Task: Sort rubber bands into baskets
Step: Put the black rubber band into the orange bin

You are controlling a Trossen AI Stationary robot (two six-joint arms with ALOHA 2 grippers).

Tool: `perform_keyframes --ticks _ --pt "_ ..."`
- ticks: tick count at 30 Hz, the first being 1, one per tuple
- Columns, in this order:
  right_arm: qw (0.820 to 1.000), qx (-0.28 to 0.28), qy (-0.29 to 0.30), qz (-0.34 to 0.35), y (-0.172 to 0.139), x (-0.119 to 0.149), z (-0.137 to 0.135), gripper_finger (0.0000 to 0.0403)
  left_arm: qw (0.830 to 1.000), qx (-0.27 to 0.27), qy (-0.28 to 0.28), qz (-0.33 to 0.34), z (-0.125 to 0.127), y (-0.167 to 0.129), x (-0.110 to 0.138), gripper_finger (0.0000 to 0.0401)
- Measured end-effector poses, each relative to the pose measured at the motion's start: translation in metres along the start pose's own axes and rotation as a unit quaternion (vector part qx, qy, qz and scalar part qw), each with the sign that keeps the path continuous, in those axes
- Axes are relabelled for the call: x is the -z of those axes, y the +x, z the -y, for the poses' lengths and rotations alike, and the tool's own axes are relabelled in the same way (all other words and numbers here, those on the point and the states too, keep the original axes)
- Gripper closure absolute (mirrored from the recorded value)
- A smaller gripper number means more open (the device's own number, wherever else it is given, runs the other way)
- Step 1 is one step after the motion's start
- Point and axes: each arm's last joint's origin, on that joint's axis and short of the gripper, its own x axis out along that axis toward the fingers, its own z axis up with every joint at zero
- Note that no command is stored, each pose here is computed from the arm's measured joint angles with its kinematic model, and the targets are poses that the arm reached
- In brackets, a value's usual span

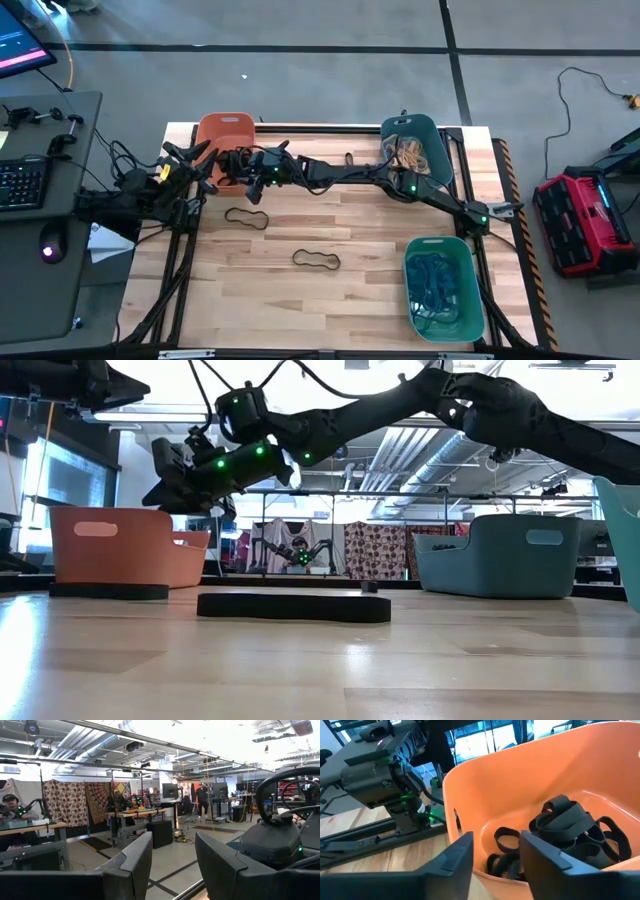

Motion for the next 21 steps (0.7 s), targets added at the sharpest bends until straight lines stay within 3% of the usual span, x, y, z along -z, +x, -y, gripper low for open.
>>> perform_keyframes --ticks 5,10,14,18,21 --pt "1.000 -0.011 -0.006 -0.002 -0.001 -0.001 -0.001 0.0231 1.000 0.002 0.005 -0.004 0.000 0.000 0.001 0.0259" --pt "1.000 -0.019 -0.018 -0.015 -0.004 -0.008 -0.003 0.0240 1.000 0.004 0.012 -0.010 0.001 0.000 0.003 0.0259" --pt "0.998 -0.011 -0.059 -0.026 -0.014 -0.019 -0.005 0.0291 1.000 0.005 0.015 -0.013 0.001 0.000 0.003 0.0259" --pt "0.993 0.012 -0.110 -0.027 -0.023 -0.030 -0.013 0.0379 1.000 0.007 0.018 -0.014 0.002 0.000 0.004 0.0259" --pt "0.992 0.028 -0.120 -0.017 -0.027 -0.037 -0.015 0.0390 1.000 0.007 0.018 -0.015 0.002 0.000 0.004 0.0259"
